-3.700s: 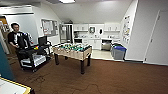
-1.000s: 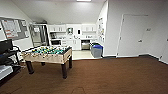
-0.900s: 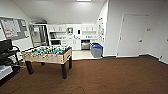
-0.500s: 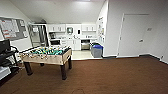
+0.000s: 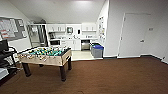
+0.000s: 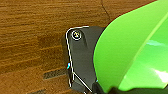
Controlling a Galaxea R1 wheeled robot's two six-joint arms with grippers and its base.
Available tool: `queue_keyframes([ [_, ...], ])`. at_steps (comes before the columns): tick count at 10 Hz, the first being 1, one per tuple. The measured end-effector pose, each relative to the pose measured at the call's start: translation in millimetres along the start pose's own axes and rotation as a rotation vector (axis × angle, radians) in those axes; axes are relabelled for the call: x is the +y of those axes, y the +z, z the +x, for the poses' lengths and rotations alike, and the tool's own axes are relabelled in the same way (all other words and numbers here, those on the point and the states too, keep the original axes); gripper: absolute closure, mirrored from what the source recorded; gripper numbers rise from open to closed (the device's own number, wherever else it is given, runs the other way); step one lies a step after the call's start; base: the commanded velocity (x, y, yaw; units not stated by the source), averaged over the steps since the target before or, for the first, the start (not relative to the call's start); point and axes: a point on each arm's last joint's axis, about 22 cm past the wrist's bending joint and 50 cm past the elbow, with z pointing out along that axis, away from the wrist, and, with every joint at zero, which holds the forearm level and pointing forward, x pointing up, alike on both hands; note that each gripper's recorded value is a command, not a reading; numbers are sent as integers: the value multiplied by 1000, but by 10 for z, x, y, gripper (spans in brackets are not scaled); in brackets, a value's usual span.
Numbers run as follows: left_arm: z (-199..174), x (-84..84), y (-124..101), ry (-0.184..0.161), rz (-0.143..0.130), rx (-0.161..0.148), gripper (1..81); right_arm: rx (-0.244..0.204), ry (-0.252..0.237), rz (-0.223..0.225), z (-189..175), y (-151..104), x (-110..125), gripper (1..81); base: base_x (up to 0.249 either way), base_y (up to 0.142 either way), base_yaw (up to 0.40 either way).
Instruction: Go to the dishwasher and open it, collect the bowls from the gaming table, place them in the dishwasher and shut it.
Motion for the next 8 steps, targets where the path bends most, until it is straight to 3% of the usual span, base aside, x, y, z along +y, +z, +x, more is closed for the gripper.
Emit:
queue_keyframes([
  [8, -20, 23, 5, 1, -3, -3, 811, 0, 0, 2, -1, 6, -19, 811, 162, 0, 0],
])
